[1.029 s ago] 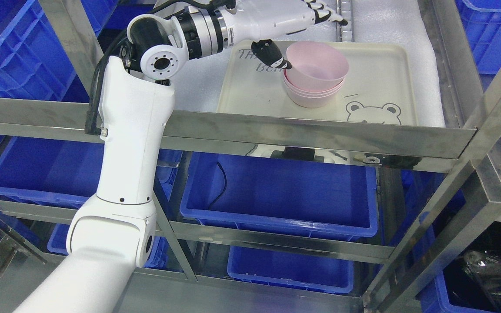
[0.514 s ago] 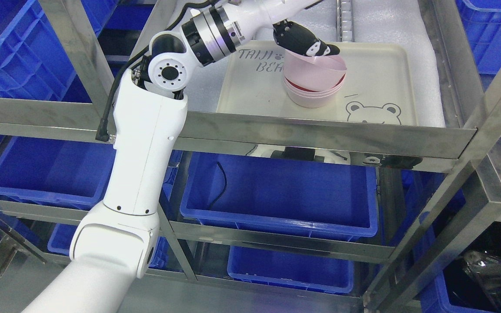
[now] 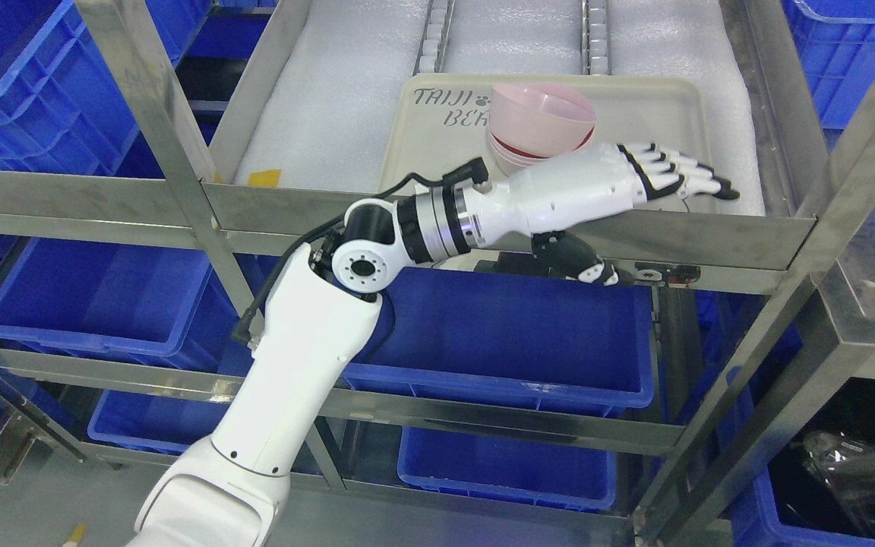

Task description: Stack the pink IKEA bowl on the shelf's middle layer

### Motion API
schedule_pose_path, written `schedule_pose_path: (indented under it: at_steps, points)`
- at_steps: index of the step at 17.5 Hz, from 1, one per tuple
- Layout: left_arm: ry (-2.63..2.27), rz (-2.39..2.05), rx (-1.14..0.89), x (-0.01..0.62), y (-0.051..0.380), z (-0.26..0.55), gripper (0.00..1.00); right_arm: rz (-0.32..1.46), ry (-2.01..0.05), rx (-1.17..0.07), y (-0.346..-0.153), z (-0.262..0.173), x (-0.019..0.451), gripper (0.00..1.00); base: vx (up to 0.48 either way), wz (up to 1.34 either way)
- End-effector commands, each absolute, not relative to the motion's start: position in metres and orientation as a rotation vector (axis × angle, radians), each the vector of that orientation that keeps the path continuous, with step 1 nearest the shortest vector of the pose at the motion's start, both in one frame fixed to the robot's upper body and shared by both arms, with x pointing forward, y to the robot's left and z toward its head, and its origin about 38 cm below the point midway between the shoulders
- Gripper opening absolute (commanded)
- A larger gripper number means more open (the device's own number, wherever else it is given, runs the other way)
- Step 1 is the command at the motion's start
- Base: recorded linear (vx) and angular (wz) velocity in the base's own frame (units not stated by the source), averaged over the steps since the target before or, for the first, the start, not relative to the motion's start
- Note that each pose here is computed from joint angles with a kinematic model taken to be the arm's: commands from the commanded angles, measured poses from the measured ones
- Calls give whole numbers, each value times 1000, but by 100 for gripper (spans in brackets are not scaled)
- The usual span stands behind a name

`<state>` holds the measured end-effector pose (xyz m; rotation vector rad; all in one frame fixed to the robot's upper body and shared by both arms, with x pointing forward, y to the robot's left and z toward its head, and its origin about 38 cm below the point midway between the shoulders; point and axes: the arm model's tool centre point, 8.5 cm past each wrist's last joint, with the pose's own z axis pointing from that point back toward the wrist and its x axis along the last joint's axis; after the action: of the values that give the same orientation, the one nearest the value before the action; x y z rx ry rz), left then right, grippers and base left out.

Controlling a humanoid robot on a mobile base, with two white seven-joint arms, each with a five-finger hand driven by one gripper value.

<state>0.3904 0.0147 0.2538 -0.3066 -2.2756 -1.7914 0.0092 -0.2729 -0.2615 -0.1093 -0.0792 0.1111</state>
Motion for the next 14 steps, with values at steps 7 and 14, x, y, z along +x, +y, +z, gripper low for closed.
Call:
schedule_pose_path:
  at_steps: [7, 14]
  points:
    - [-1989, -1592, -614, 310, 25, 97, 93, 112, -73, -125, -284, -261, 0, 100, -177, 180]
    - [-1782, -763, -354, 334, 115, 7, 95, 112, -73, -125, -284, -261, 0, 100, -88, 28]
